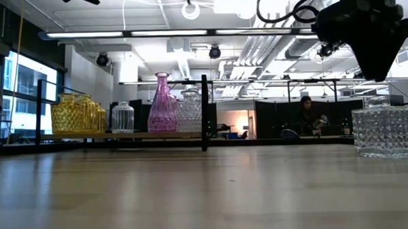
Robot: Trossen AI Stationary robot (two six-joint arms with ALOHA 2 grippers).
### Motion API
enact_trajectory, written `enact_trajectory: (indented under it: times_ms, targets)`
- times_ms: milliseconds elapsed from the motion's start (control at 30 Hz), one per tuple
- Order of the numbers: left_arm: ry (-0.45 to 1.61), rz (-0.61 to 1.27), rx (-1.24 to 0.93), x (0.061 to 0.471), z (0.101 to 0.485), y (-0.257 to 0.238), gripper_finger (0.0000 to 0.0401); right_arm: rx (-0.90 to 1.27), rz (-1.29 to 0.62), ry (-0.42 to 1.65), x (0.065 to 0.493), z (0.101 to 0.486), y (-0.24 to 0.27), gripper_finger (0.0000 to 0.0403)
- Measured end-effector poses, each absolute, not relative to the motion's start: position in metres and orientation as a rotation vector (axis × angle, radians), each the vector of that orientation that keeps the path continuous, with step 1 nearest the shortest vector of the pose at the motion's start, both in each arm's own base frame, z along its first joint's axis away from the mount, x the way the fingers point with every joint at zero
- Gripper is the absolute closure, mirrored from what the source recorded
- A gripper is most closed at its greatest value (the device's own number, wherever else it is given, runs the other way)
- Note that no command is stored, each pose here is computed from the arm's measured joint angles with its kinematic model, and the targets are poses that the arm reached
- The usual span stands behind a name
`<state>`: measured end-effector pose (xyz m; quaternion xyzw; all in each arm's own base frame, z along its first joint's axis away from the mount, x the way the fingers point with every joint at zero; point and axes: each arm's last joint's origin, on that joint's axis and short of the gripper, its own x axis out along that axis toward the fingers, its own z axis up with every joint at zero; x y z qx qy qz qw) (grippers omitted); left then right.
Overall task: Sort vases onto shelf
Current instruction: Put the transparent vase on the shelf aligned with the left transparent vase
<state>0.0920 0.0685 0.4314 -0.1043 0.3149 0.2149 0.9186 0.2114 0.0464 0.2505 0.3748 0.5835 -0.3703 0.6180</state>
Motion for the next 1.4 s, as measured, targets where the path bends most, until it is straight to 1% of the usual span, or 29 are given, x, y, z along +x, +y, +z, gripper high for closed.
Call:
enact_trajectory:
  times_ms: [167,333,567,767,1033,1400]
  targets:
    - [0.649,0.442,-0.215,0.093,0.431,0.069,0.0261,0.846,-0.789,1.329,0.218,0.236,0.045,0.0304]
    - [0.65,0.442,-0.215,0.093,0.431,0.069,0.0261,0.823,-0.829,1.37,0.213,0.225,0.041,0.0304]
    - [0.65,0.442,-0.215,0.092,0.431,0.069,0.0261,0.819,-0.827,1.354,0.214,0.225,0.039,0.0304]
    - [0.65,0.442,-0.215,0.092,0.431,0.069,0.0261,0.791,-0.84,1.273,0.22,0.236,0.038,0.0304]
    - [0.652,0.443,-0.221,0.092,0.431,0.069,0.0261,0.815,-0.834,1.34,0.216,0.234,0.039,0.0304]
    - [0.672,0.443,-0.237,0.091,0.429,0.068,0.0261,0.809,-0.821,1.339,0.216,0.234,0.041,0.0304]
